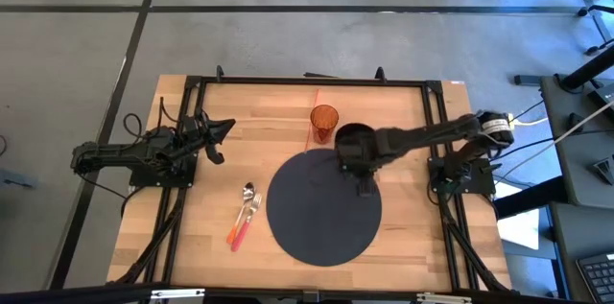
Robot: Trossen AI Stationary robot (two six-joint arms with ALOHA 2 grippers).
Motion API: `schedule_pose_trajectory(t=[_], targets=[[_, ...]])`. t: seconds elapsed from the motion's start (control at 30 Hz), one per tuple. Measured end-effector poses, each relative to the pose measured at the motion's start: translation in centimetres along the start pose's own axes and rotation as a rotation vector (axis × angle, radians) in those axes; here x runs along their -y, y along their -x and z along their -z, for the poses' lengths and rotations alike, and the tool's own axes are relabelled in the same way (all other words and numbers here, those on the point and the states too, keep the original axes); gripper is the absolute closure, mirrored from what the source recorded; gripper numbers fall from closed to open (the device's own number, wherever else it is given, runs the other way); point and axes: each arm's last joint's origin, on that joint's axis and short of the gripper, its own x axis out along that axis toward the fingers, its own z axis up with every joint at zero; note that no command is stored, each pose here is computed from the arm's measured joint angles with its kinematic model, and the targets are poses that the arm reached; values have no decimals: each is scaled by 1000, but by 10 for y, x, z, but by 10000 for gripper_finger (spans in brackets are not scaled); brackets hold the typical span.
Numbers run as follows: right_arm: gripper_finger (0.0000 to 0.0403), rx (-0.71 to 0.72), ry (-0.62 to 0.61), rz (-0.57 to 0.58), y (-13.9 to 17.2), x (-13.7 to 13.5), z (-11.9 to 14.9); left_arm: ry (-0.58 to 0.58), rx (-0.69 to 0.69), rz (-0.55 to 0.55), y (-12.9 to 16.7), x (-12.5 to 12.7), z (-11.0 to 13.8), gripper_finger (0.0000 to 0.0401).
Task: Pick & Place Utensil
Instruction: Put the black bowl on the mat
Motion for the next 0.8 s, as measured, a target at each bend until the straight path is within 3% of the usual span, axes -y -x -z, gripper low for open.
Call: schedule_pose_trajectory(t=[0.2,0.53,0.63,0.8], targets=[[396,41,-1,-22,12,-39,1,0,0,0,0,0,0,397],[393,202,-26,-72,15,-62,-10,7,0,0,0,0,0,397],[392,236,-25,-73,8,-67,-18,7,0,-3,0,0,0,397],[392,167,-9,-79,-22,-78,-32,6,-2,-2,0,0,0,397]])
